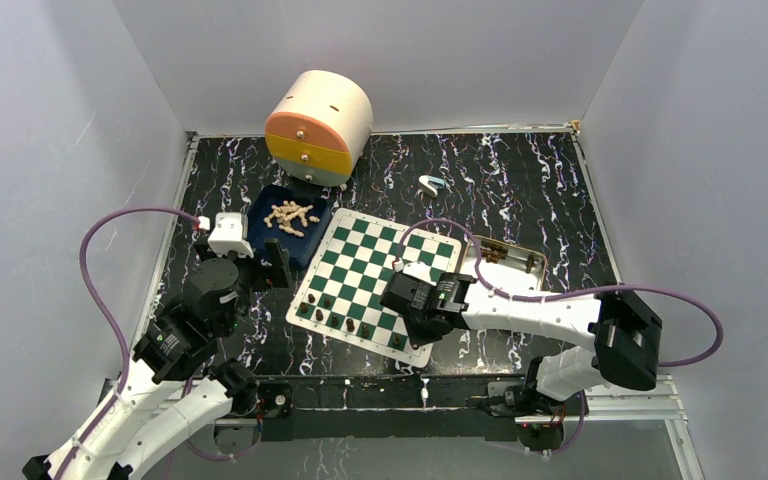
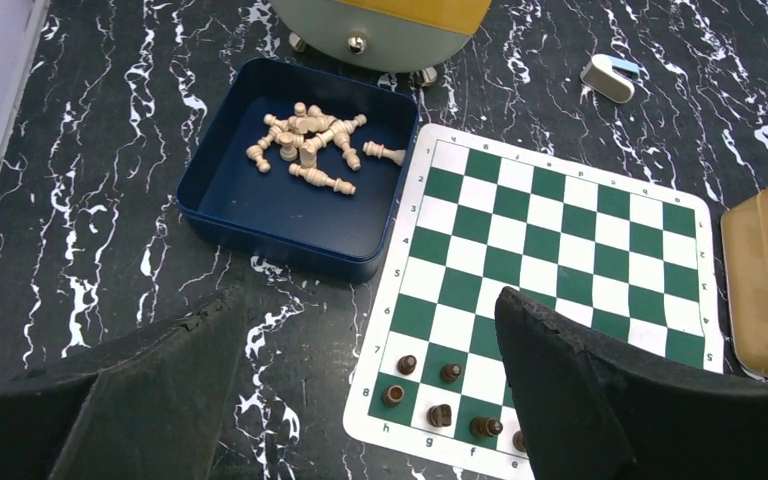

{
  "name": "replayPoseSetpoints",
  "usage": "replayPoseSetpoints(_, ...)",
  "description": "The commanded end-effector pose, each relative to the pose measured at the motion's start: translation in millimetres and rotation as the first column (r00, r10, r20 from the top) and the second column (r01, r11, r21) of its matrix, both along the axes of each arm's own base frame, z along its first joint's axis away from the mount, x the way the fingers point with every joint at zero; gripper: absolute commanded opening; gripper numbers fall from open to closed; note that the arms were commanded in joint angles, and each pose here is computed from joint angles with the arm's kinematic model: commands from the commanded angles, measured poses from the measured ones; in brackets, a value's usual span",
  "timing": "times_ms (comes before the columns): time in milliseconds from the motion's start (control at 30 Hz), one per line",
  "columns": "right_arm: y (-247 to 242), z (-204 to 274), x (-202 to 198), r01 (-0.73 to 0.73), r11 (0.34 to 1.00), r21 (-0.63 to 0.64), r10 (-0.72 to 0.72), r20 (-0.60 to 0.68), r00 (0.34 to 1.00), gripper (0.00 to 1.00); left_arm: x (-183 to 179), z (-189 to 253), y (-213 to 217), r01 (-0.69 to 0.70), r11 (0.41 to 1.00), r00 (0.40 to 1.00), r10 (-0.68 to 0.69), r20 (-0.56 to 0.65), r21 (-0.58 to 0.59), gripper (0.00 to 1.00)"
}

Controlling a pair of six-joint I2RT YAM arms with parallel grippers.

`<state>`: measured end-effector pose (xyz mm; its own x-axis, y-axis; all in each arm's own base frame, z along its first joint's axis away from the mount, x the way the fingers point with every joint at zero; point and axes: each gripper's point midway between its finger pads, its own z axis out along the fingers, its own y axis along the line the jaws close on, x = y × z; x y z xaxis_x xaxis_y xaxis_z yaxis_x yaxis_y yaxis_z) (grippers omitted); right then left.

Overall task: Set up the chess pieces on the board
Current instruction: Place the chess piece on the chessboard.

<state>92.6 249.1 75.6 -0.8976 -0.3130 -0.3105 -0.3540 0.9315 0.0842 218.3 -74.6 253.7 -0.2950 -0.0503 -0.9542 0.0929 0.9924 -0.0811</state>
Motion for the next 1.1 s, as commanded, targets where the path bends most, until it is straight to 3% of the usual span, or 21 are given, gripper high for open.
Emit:
replayPoseSetpoints(0, 17, 9, 9, 0.035, 0.998, 0.057, -0.037, 0.039, 0.999, 0.02, 1, 4, 10, -0.052, 0.999, 0.998, 0.052, 0.027, 0.011, 0.91)
replayPoseSetpoints(667, 13, -16, 9, 0.036, 0.998, -0.045, -0.035, 0.022, 0.999, 0.05, 3, 2, 9, -0.056, 0.998, 0.998, 0.055, 0.017, 0.021, 0.92)
replayPoseSetpoints(1067, 21, -19, 12, 0.03, 0.999, -0.038, -0.029, 0.025, 0.999, 0.08, 3, 2, 10, -0.06, 0.998, 0.998, 0.06, 0.02, 0.009, 0.92)
